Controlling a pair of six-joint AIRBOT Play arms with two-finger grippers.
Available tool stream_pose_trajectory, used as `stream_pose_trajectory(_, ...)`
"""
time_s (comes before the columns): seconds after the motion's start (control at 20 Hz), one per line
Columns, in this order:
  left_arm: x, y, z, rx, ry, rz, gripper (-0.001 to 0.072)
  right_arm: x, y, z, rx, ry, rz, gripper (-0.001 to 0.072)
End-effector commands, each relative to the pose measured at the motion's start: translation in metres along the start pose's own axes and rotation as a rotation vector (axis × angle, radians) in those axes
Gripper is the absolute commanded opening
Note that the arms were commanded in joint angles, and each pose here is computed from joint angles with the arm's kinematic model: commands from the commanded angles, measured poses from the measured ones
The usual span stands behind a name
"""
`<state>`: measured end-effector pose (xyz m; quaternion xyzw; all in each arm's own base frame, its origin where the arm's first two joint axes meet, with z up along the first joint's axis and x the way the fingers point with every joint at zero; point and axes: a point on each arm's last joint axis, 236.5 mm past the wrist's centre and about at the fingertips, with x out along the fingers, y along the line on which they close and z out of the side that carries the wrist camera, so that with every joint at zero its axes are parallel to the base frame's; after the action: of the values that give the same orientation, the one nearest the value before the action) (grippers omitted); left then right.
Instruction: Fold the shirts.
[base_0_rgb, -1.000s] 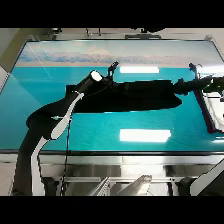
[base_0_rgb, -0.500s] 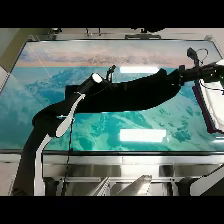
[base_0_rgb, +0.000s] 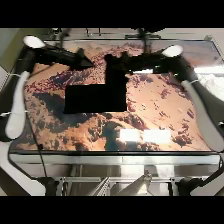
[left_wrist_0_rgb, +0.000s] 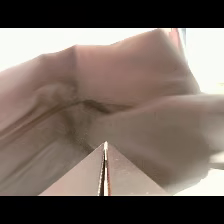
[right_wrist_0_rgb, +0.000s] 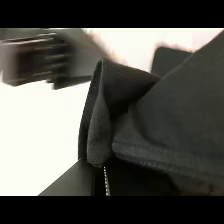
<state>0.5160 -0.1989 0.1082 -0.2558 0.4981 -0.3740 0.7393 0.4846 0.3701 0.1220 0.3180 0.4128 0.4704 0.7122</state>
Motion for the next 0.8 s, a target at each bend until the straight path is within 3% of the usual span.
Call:
stream_pose_trajectory(0.0, -0.101, 0.015, -0.013, -0.019, -0.048, 0.037, 0.0016, 0.114, -0.012, -0.035, -0.024, -0.133, -0.107, 0.0016)
stream_pose_trajectory(0.1, -0.135, 0.029, -0.014, -0.029, -0.111, 0.070, 0.0017, 0.163, -0.047, -0.077, -0.003, -0.131, -0.177, 0.0017)
stream_pose_trajectory(0.15, -0.144, 0.035, -0.016, -0.031, -0.128, 0.081, 0.0017, 0.181, -0.060, -0.093, 0.005, -0.139, -0.203, 0.0074)
stream_pose_trajectory(0.25, -0.157, 0.044, -0.020, -0.038, -0.153, 0.095, 0.0017, 0.206, -0.051, -0.111, -0.002, -0.146, -0.173, 0.0680)
stream_pose_trajectory(0.3, -0.159, 0.049, -0.024, -0.045, -0.156, 0.097, 0.0017, 0.212, -0.033, -0.114, -0.065, -0.146, -0.140, 0.0699)
stream_pose_trajectory(0.45, -0.159, 0.056, -0.028, -0.058, -0.154, 0.096, 0.0017, 0.206, 0.021, -0.104, -0.253, -0.131, -0.050, 0.0690)
stream_pose_trajectory(0.5, -0.159, 0.056, -0.028, -0.057, -0.153, 0.096, 0.0017, 0.197, 0.032, -0.095, -0.279, -0.128, -0.030, 0.0625)
stream_pose_trajectory(0.6, -0.157, 0.054, -0.028, -0.048, -0.150, 0.093, 0.0017, 0.164, 0.044, -0.074, -0.381, -0.079, -0.002, 0.0035)
stream_pose_trajectory(0.75, -0.155, 0.052, -0.030, -0.035, -0.137, 0.089, 0.0016, 0.090, 0.014, -0.036, -0.308, 0.020, -0.095, 0.0016)
